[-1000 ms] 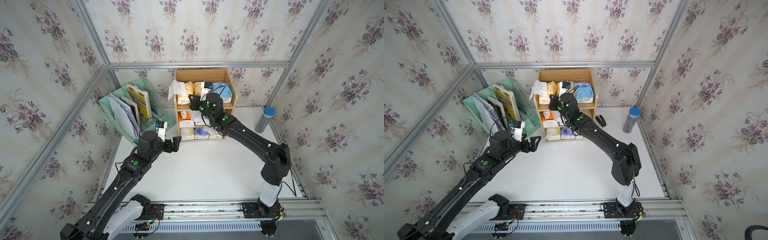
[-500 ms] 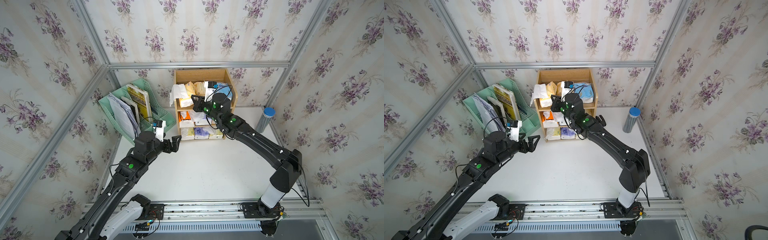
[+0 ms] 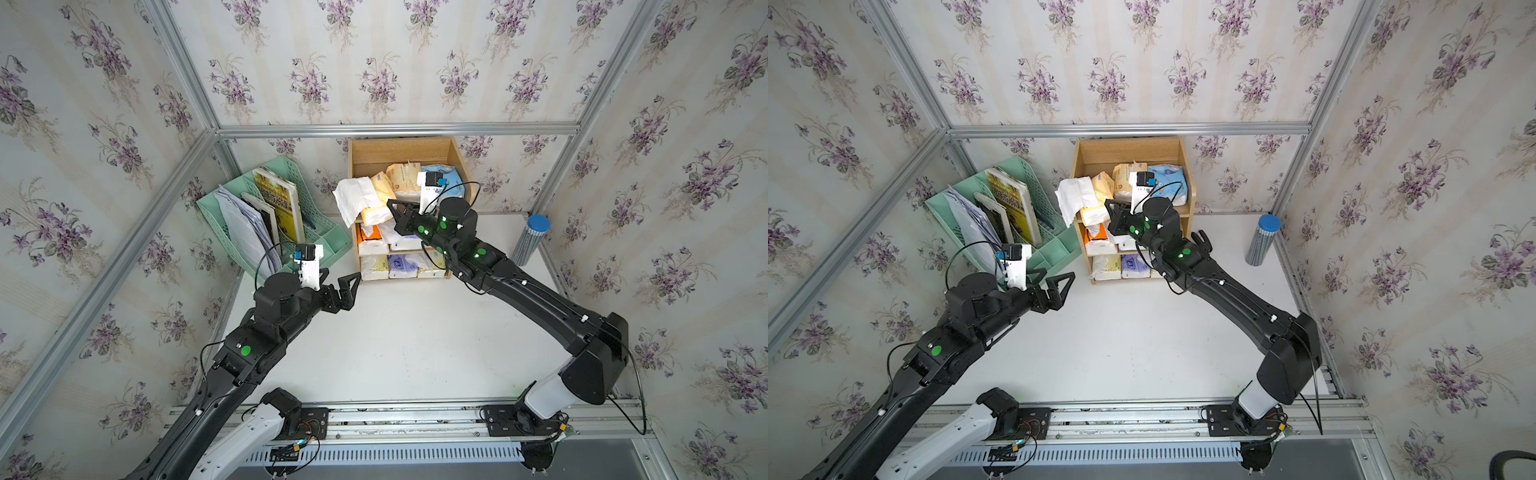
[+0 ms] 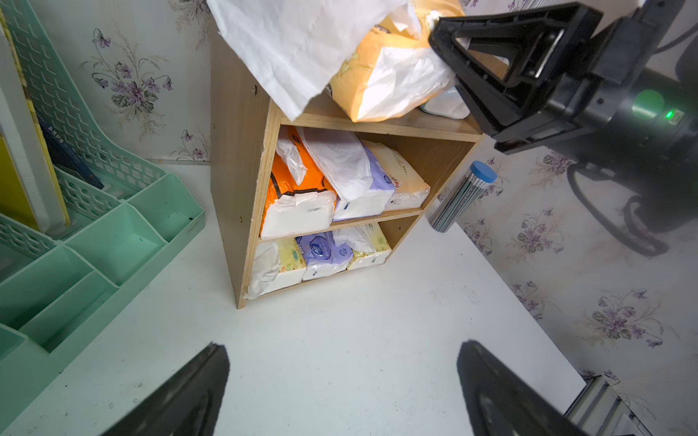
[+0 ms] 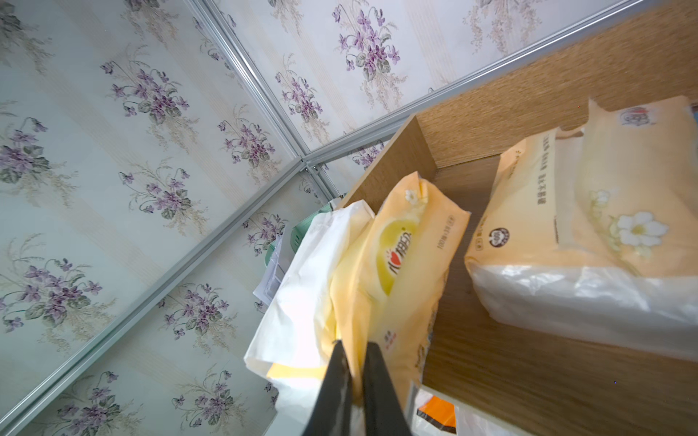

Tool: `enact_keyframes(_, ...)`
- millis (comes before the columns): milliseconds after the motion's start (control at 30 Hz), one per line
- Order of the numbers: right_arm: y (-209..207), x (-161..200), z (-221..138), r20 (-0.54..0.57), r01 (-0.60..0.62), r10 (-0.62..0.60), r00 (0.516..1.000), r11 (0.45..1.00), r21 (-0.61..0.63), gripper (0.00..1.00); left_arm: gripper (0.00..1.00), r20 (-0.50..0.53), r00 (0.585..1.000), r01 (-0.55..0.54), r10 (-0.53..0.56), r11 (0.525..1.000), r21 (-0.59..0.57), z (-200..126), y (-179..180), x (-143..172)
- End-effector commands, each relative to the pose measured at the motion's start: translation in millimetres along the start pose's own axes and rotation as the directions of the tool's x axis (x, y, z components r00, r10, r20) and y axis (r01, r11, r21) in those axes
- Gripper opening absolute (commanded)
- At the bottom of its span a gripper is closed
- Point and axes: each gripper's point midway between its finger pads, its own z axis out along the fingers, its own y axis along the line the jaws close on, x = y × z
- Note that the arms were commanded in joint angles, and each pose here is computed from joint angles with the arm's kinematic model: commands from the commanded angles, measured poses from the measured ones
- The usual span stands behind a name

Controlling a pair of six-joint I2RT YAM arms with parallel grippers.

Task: Remove the tissue boxes from the shelf
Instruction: Pick up a box of tissues from the shelf.

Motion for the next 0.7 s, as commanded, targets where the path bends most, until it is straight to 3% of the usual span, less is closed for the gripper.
enact_keyframes(0,19,-14,-11,0.043,-0.008,0.012,0.999,0.997,-0.08,0.0,0.99,0.014,1.0,0.024,-0.024,1.0,-0.008,-4,-1,-5)
enact_keyframes(467,34,-13,-63,0.042,-0.014,0.021,0.999,0.988,-0.156,0.0,0.99,0.051,0.997,0.046,-0.049,0.998,0.051,-16,-21,-16)
enact_keyframes(667,34,12,-87,-0.013,-0.033,0.031,0.999,0.98,-0.195,0.0,0.99,0.056,0.998,0.03,-0.031,1.0,0.003,-30,-12,-11)
